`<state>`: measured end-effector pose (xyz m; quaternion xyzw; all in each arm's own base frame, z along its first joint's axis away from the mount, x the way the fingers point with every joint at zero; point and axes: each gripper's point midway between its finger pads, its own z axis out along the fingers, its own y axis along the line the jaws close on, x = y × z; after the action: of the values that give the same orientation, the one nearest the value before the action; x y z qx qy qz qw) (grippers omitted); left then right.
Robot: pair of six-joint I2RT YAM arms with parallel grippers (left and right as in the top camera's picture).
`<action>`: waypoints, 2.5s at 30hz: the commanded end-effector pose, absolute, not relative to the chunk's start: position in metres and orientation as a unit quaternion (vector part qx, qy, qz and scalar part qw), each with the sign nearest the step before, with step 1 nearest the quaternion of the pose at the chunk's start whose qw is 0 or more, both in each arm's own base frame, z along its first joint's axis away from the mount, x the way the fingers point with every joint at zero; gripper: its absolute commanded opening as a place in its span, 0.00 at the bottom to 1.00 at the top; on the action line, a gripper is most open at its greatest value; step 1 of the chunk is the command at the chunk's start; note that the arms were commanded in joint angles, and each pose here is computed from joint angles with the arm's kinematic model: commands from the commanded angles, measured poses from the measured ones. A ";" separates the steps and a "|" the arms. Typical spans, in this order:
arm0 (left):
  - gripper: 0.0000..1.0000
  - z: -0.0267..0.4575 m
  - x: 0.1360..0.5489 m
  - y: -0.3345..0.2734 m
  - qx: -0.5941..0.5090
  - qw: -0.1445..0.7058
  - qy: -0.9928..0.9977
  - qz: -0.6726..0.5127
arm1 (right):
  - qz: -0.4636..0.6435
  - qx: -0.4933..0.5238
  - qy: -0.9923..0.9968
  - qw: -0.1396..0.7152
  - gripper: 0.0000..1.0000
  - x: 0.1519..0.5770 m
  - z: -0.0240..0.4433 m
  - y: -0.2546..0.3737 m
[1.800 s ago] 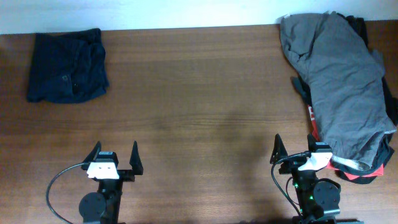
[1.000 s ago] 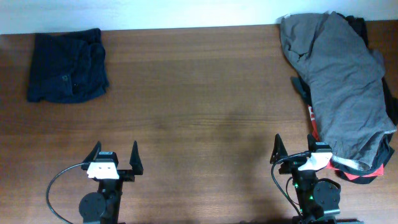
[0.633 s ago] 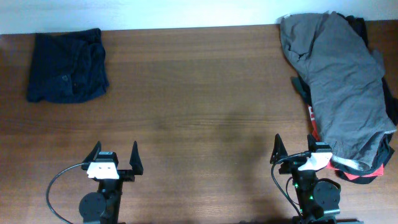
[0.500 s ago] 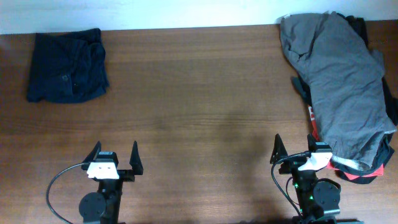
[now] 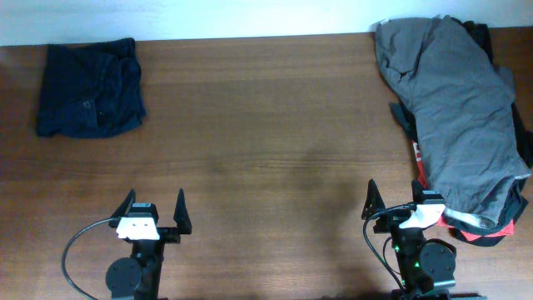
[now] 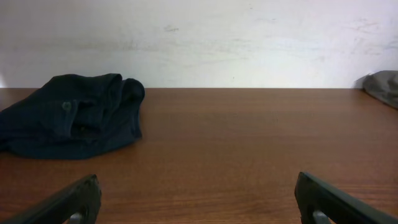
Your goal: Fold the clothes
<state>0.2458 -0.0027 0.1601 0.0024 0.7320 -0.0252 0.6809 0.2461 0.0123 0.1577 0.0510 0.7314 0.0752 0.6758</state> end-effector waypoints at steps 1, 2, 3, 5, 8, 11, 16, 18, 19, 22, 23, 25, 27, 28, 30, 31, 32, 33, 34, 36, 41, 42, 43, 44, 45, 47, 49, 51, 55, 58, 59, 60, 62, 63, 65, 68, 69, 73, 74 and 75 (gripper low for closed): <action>0.99 0.158 0.246 -0.001 -0.002 0.681 0.732 -0.023 | 0.072 0.053 0.732 0.675 0.99 0.246 0.156 0.011; 0.99 0.158 0.246 -0.001 -0.002 0.681 0.732 -0.023 | 0.068 0.056 0.730 0.677 0.99 0.246 0.157 0.009; 0.99 0.158 0.246 -0.001 -0.002 0.681 0.732 -0.023 | 0.067 0.058 0.729 0.679 0.99 0.246 0.158 0.008; 0.99 0.158 0.246 -0.001 -0.002 0.681 0.732 -0.023 | 0.067 0.058 0.731 0.676 0.99 0.246 0.156 0.008; 0.99 0.158 0.246 -0.001 -0.002 0.681 0.732 -0.023 | 0.066 0.058 0.731 0.677 0.99 0.246 0.156 0.008; 0.99 0.158 0.246 -0.001 -0.002 0.681 0.732 -0.022 | 0.061 0.065 0.715 0.693 0.99 0.247 0.167 0.004; 0.99 0.171 0.246 -0.009 0.016 0.699 0.714 -0.039 | 0.079 0.051 0.675 0.732 0.99 0.246 0.196 0.010; 0.99 0.182 0.245 -0.017 0.034 0.714 0.697 -0.052 | 0.092 0.038 0.666 0.740 0.99 0.244 0.204 0.016; 0.99 0.188 0.245 -0.017 0.036 0.722 0.689 -0.053 | 0.097 0.033 0.664 0.741 0.99 0.244 0.207 0.019; 0.99 0.197 0.244 -0.017 0.038 0.733 0.677 -0.052 | 0.103 0.024 0.668 0.737 0.99 0.241 0.214 0.022; 0.99 0.198 0.244 -0.017 0.038 0.733 0.677 -0.052 | 0.099 0.020 0.670 0.735 0.99 0.240 0.218 0.022; 0.99 0.201 0.245 -0.018 0.038 0.730 0.681 -0.053 | 0.080 0.002 0.678 0.731 0.99 0.237 0.227 0.023; 0.99 0.205 0.245 -0.021 0.044 0.726 0.684 -0.059 | 0.066 -0.010 0.687 0.724 0.99 0.234 0.238 0.022; 0.99 0.208 0.246 -0.022 0.047 0.723 0.686 -0.063 | 0.059 -0.017 0.692 0.719 0.99 0.233 0.246 0.022; 0.99 0.216 0.249 -0.024 0.050 0.717 0.692 -0.067 | 0.054 -0.014 0.699 0.713 0.99 0.234 0.261 0.020; 0.99 0.221 0.252 -0.024 0.050 0.712 0.697 -0.068 | 0.053 -0.014 0.702 0.710 0.99 0.235 0.269 0.020; 0.99 0.226 0.255 -0.024 0.049 0.708 0.701 -0.069 | 0.053 -0.014 0.707 0.705 0.99 0.237 0.277 0.020; 0.99 0.230 0.259 -0.024 0.049 0.703 0.706 -0.069 | 0.053 -0.014 0.710 0.702 0.99 0.239 0.284 0.021; 0.99 0.237 0.265 -0.024 0.048 0.696 0.713 -0.071 | 0.053 -0.014 0.717 0.695 0.99 0.243 0.293 0.021; 0.99 0.248 0.277 -0.026 0.054 0.681 0.726 -0.080 | 0.052 -0.014 0.730 0.681 0.99 0.252 0.306 0.022; 0.99 0.273 0.317 -0.043 0.090 0.628 0.763 -0.122 | 0.056 -0.018 0.768 0.637 0.99 0.286 0.329 0.027; 0.99 0.276 0.329 -0.046 0.095 0.616 0.771 -0.133 | 0.056 -0.018 0.779 0.624 0.99 0.294 0.331 0.027; 0.99 0.278 0.339 -0.049 0.099 0.604 0.778 -0.143 | 0.055 -0.018 0.789 0.611 0.99 0.303 0.332 0.028; 0.99 0.279 0.349 -0.051 0.101 0.590 0.786 -0.152 | 0.054 -0.017 0.800 0.597 0.99 0.312 0.333 0.028; 0.99 0.278 0.360 -0.053 0.103 0.574 0.796 -0.162 | 0.053 -0.017 0.812 0.582 0.99 0.320 0.334 0.029; 0.99 0.274 0.378 -0.059 0.106 0.544 0.813 -0.181 | 0.052 -0.016 0.833 0.551 0.99 0.337 0.335 0.029; 0.99 0.267 0.396 -0.065 0.105 0.511 0.832 -0.191 | 0.047 -0.020 0.854 0.518 0.99 0.355 0.335 0.030; 0.99 0.258 0.412 -0.073 0.120 0.480 0.847 -0.193 | 0.041 -0.029 0.872 0.487 0.99 0.371 0.333 0.032; 0.99 0.242 0.430 -0.096 0.182 0.426 0.866 -0.187 | 0.040 -0.029 0.901 0.431 0.99 0.399 0.327 0.034; 0.99 0.234 0.440 -0.108 0.204 0.410 0.869 -0.190 | 0.028 -0.030 0.910 0.413 0.98 0.414 0.319 0.031; 0.99 0.231 0.442 -0.111 0.206 0.407 0.869 -0.191 | 0.027 -0.029 0.912 0.408 0.99 0.416 0.315 0.029; 0.99 0.227 0.443 -0.113 0.207 0.404 0.870 -0.192 | 0.025 -0.021 0.915 0.402 0.99 0.418 0.311 0.024; 0.99 0.221 0.444 -0.115 0.207 0.397 0.873 -0.194 | 0.025 0.013 0.922 0.386 0.99 0.418 0.302 0.008; 0.99 0.219 0.444 -0.115 0.207 0.395 0.874 -0.195 | 0.025 0.038 0.925 0.377 0.99 0.417 0.297 -0.004; 0.99 0.219 0.444 -0.116 0.208 0.395 0.873 -0.198 | 0.024 0.120 0.928 0.352 0.99 0.410 0.284 -0.040; 0.99 0.221 0.446 -0.116 0.209 0.400 0.870 -0.197 | 0.017 0.294 0.907 0.301 1.00 0.386 0.262 -0.104; 0.99 0.222 0.447 -0.116 0.209 0.401 0.870 -0.197 | 0.015 0.353 0.891 0.284 1.00 0.376 0.254 -0.126; 0.99 0.222 0.447 -0.116 0.210 0.402 0.869 -0.197 | 0.030 0.454 0.859 0.235 1.00 0.348 0.218 -0.187; 0.99 0.222 0.447 -0.116 0.210 0.402 0.869 -0.197 | 0.029 0.470 0.854 0.222 0.99 0.341 0.208 -0.197; 0.99 0.221 0.447 -0.116 0.210 0.401 0.870 -0.197 | 0.026 0.486 0.849 0.207 0.97 0.333 0.197 -0.207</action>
<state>0.4429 -0.1132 0.2135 0.1967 0.8773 -0.1950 0.3920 0.3490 -0.1878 0.2236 0.4153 0.8762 0.0083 0.2444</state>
